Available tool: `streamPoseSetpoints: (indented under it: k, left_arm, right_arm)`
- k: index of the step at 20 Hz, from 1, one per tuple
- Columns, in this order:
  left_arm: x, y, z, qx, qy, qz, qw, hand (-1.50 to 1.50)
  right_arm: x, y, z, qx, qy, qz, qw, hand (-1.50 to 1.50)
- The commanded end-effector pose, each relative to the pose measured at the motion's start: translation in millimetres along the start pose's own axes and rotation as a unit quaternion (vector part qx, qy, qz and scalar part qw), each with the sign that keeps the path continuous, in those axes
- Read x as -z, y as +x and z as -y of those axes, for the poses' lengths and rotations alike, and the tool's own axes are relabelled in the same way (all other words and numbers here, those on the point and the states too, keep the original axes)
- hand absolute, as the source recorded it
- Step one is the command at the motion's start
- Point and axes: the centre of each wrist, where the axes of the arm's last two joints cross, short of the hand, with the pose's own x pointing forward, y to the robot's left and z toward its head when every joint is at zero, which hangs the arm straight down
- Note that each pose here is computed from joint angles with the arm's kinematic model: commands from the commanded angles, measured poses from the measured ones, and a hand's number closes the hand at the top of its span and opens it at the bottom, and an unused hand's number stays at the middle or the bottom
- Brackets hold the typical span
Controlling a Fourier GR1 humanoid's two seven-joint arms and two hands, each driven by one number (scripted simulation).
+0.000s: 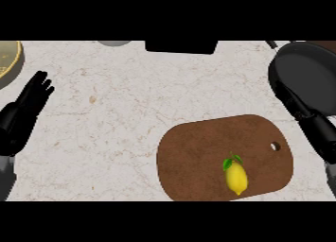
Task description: Pick the lemon from the cutting board and place it in the pot
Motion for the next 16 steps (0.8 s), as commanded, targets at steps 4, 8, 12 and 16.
streamPoseSetpoints:
  k: [4,8,12,16]
  left_arm:
    - [-25.4,-48.5,45.6,-0.010,-0.050,-0.092,0.9944,0.00]
    - [-33.9,-66.9,59.0,-0.030,-0.067,-0.157,0.9849,0.00]
    - [-34.6,-72.6,66.5,-0.039,-0.067,-0.167,0.9828,0.00]
    - [-40.2,-73.2,85.3,-0.025,-0.092,-0.159,0.9826,0.00]
  right_arm:
    - [-15.7,6.7,-73.6,0.001,0.018,-0.073,0.997,1.50]
    - [-9.9,12.1,-21.0,-0.182,-0.182,-0.025,0.966,1.50]
    - [-20.7,32.3,-102.7,-0.086,-0.269,0.122,0.951,-1.50]
    - [-58.1,68.0,-132.9,-0.082,-0.281,0.171,0.941,-1.50]
